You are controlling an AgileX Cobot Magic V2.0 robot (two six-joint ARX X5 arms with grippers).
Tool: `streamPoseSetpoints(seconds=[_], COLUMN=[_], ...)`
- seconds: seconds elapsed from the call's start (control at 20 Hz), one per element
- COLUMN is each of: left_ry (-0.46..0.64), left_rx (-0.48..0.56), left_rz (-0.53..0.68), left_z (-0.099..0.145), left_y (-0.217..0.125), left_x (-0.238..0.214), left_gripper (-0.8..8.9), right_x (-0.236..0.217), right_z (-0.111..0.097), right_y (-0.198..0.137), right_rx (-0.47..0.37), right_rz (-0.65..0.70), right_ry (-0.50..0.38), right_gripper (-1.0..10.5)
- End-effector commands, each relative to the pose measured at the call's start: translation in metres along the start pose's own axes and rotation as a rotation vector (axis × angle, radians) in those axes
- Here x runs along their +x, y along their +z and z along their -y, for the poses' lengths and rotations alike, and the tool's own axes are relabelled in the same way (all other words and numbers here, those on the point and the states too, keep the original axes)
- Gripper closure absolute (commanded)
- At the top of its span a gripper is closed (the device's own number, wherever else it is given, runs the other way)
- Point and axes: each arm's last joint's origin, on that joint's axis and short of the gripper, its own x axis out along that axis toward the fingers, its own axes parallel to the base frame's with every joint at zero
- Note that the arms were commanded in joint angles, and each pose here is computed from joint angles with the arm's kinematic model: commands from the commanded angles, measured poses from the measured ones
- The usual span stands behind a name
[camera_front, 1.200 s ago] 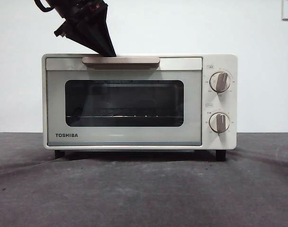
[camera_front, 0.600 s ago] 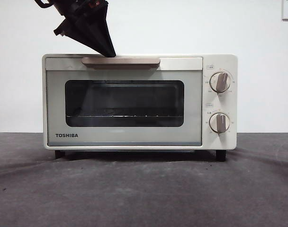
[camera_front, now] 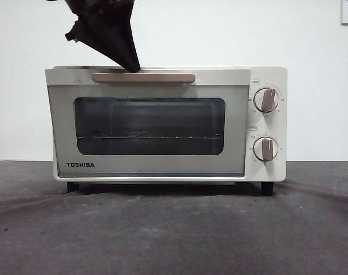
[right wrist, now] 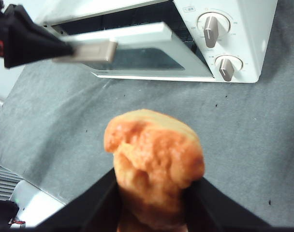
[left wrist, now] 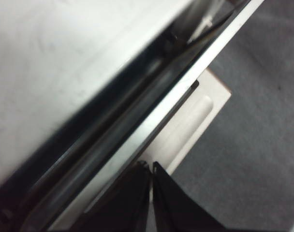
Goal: The left arm flap open the oven, the right arm pick bread and place it into oven, the left arm flap close the oven
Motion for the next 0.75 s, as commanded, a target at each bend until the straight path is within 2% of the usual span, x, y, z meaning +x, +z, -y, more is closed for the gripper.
streamPoseSetpoints(seconds=[0.05,0.45,0.75], left_ry=[0.015,0.006,-0.004], left_rx=[-0.01,-0.018,-0.015], left_rz=[-0.066,-0.124,-0.115], left_z=[0.0,0.011,0.02], left_y=[-0.004,-0.017,-0.025], left_x=[0.015,0.03,0.033], left_gripper=[7.97,7.97,7.97], right_x=[-0.003,-0.003,-0.003], right_z=[-0.003,-0.003,-0.003], right_y=[0.004,0.003,0.003], right_rx=[-0.028,-0.026,-0.027], right_rz=[0.016,0.014,0.015], right_ry=[0.011,0.01,0.01], right_gripper=[7.9,7.9,7.9])
